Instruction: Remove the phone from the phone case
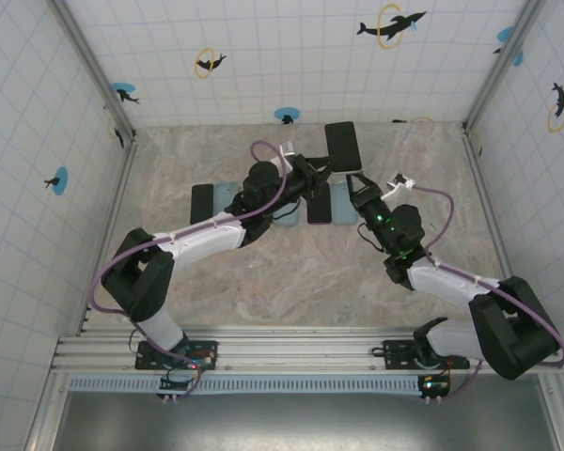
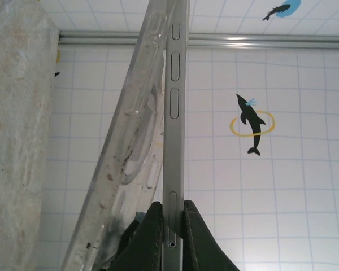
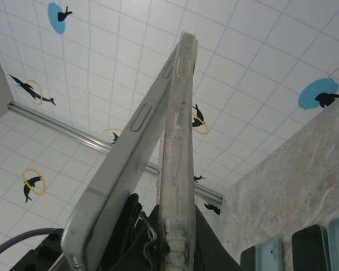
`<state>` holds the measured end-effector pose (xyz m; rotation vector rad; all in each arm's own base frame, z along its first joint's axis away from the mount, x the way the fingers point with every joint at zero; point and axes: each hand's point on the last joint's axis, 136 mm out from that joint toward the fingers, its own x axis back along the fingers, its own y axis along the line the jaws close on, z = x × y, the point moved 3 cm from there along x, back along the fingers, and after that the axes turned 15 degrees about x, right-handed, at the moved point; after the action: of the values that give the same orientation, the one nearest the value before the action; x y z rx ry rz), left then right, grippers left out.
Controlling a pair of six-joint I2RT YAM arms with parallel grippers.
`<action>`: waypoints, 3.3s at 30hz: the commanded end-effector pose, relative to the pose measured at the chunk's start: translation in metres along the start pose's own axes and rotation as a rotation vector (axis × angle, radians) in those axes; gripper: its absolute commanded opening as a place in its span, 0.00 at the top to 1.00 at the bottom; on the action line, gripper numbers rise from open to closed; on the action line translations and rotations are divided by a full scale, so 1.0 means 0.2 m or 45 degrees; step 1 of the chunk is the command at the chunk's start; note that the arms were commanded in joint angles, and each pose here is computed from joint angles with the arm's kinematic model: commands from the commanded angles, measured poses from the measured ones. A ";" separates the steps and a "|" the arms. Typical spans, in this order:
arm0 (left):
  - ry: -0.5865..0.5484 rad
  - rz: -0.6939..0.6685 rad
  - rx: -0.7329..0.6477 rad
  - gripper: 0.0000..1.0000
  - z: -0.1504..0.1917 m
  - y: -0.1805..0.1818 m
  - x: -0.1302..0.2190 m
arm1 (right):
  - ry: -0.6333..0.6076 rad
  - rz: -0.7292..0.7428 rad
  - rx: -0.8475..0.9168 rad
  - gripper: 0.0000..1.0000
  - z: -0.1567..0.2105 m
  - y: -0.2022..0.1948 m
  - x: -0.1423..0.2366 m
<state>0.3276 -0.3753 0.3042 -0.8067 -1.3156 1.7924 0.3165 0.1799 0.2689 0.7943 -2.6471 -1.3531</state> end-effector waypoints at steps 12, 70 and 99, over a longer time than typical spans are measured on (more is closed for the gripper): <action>0.049 0.058 -0.044 0.99 0.07 -0.12 0.07 | 0.000 0.374 0.271 0.93 -0.22 -0.35 0.11; -0.055 -0.741 -0.069 0.73 -0.20 1.23 -0.62 | 0.215 0.754 0.207 0.93 -0.24 -1.06 0.52; 0.014 -0.742 -0.314 0.52 -0.13 0.98 -0.67 | 0.275 0.704 0.203 0.86 -0.21 -1.24 0.37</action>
<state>0.3786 -0.5102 0.0823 -0.4227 -1.5418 1.1997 0.3490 -0.0039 0.0723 0.1107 -2.4670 -0.8617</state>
